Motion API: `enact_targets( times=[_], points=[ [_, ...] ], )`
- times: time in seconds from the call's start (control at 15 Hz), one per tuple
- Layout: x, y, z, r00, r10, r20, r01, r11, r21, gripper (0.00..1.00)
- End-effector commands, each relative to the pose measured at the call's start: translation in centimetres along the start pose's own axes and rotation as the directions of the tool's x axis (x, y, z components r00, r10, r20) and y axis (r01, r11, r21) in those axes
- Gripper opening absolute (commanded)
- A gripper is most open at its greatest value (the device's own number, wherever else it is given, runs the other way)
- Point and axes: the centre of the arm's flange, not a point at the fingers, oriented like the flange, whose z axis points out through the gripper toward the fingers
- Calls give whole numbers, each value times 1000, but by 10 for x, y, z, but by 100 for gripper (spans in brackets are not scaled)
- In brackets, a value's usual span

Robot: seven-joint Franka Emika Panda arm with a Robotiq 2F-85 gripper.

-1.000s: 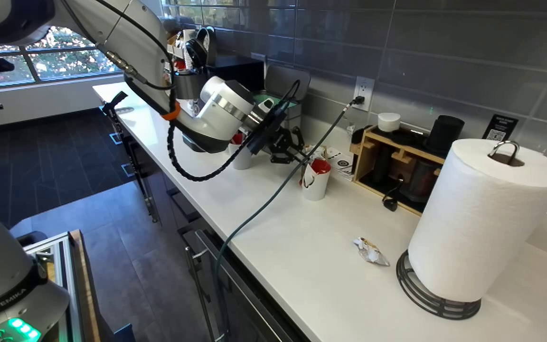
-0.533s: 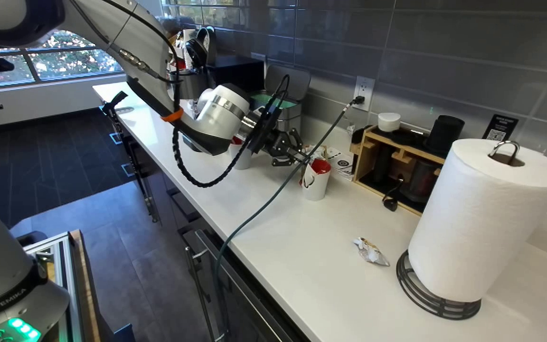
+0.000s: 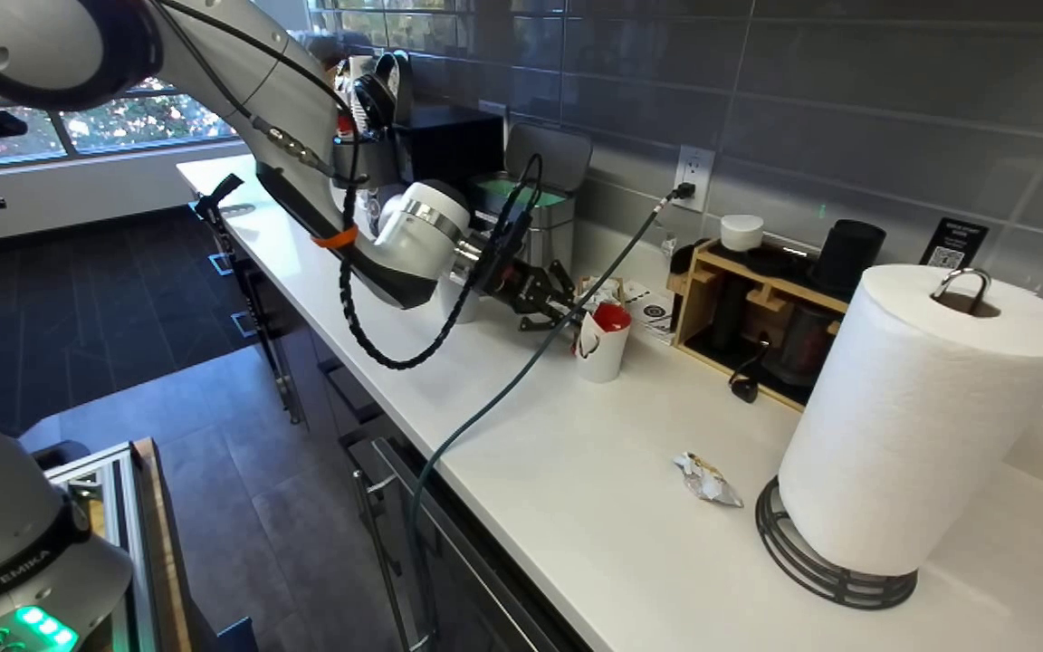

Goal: Move the cup and mug to the left and put the broken piece inside the broken mug

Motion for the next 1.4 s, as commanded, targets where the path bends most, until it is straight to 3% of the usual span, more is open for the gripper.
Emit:
enact_targets(
  times=[0.0, 0.53, 0.8, 1.13, 1.27, 1.33],
  points=[
    [15, 4, 12, 997, -71, 18, 71, 997, 6, 5],
    [27, 9, 24, 978, -205, 44, 205, 979, 2, 5],
    [25, 4, 31, 963, -264, -53, 267, 962, 50, 5],
    [-4, 19, 54, 956, -235, -174, 263, 952, 156, 5],
    [-17, 23, 62, 954, -220, -206, 262, 943, 205, 45],
    [-26, 25, 64, 948, -207, -241, 263, 936, 232, 50]
  ],
)
